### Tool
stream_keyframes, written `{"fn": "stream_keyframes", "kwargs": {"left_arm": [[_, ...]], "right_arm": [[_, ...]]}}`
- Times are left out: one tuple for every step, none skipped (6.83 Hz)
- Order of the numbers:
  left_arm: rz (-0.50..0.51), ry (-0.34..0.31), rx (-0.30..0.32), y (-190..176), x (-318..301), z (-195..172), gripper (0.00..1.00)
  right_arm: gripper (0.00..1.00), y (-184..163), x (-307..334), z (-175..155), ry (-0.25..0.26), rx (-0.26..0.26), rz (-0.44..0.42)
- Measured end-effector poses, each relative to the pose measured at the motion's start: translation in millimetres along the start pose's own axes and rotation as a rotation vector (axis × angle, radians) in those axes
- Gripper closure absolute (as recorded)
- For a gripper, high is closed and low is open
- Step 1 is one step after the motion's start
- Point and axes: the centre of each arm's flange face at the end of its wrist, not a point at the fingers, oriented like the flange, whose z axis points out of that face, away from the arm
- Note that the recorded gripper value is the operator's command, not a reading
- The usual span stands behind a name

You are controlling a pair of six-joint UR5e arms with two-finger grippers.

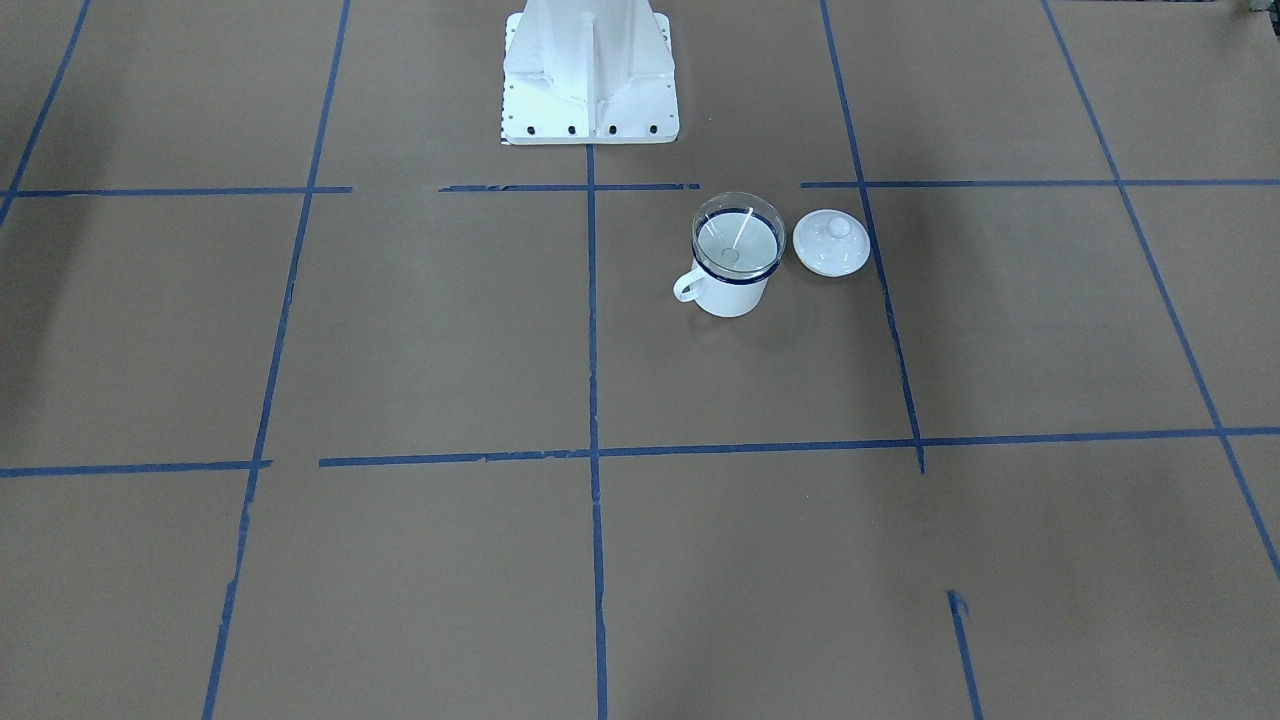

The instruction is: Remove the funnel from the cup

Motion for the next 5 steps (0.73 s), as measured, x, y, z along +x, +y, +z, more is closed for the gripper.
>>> {"fn": "stream_keyframes", "kwargs": {"left_arm": [[-0.003,0.000,-0.002,-0.3,-0.2,0.5,0.00],[-0.008,-0.001,-0.004,0.4,-1.0,1.5,0.00],[-0.008,-0.002,-0.003,0.7,-0.7,0.9,0.00],[-0.008,-0.003,-0.002,0.0,-0.9,0.7,0.00],[-0.014,-0.004,-0.003,0.5,-2.8,2.7,0.00]], "right_arm": [[0.00,-0.1,-0.1,-0.1,0.000,0.000,0.000],[0.00,-0.3,-0.1,-0.1,0.000,0.000,0.000],[0.00,-0.2,0.0,0.0,0.000,0.000,0.000],[0.00,0.0,0.2,0.2,0.000,0.000,0.000],[0.00,0.0,0.2,0.2,0.000,-0.001,0.000]]}}
